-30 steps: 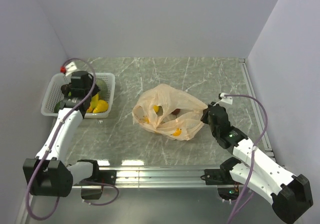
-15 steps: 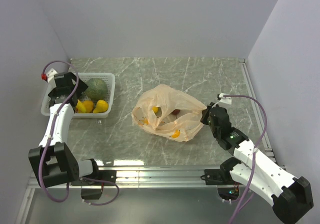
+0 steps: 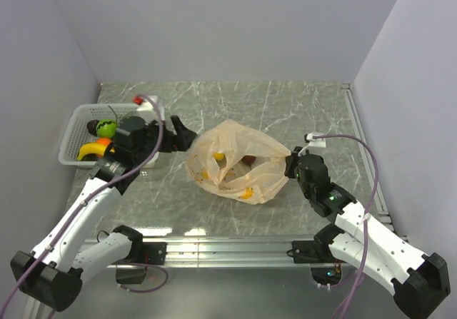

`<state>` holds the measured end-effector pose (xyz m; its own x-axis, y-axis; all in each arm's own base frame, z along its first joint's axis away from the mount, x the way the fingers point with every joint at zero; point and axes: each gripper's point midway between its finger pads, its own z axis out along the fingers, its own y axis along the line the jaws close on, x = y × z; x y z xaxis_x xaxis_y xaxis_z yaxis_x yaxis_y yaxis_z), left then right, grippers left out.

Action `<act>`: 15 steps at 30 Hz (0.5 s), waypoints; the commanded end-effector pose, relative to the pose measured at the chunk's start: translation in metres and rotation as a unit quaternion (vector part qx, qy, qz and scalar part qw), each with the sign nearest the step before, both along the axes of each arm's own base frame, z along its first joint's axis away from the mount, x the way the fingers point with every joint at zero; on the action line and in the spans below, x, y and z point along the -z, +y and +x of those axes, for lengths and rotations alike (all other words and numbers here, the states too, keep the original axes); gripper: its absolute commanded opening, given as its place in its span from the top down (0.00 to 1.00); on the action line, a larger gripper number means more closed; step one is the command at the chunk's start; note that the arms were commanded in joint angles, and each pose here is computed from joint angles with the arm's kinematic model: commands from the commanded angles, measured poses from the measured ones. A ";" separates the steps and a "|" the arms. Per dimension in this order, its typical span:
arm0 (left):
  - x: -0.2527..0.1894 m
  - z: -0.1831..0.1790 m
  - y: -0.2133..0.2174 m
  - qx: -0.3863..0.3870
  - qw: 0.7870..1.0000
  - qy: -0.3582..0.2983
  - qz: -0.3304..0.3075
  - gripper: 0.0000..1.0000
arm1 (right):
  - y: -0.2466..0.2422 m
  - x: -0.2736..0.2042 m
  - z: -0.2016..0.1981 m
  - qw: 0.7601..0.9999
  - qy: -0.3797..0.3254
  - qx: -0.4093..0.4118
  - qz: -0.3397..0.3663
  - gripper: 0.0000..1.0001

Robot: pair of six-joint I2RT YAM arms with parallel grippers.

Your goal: Untie the knot of the plastic bag and take out the fruit

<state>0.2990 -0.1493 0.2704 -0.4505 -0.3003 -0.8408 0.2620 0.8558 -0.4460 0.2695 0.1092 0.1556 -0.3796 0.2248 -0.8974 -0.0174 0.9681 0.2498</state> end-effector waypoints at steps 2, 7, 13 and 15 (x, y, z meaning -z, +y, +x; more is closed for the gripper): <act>-0.014 -0.037 -0.066 0.149 0.988 -0.035 0.031 0.01 | 0.004 -0.013 0.001 1.000 -0.025 -0.004 -0.012 0.90; -0.047 -0.098 -0.138 0.266 0.961 -0.070 0.028 0.06 | 0.008 -0.014 -0.001 1.000 -0.026 -0.007 -0.013 0.91; -0.009 -0.127 -0.202 0.325 0.943 -0.023 0.061 0.16 | 0.009 -0.012 -0.002 1.000 -0.021 -0.008 -0.015 0.91; 0.014 -0.119 -0.212 0.315 0.946 -0.004 0.081 0.20 | 0.009 -0.013 -0.003 1.000 -0.024 -0.009 -0.014 0.91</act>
<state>0.1645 -0.3523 0.2813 -0.4744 0.1300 -0.8706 0.7823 0.5158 -0.3493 0.2642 0.1183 0.1558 -0.3767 0.1848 -0.9077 -0.0480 0.9747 0.2184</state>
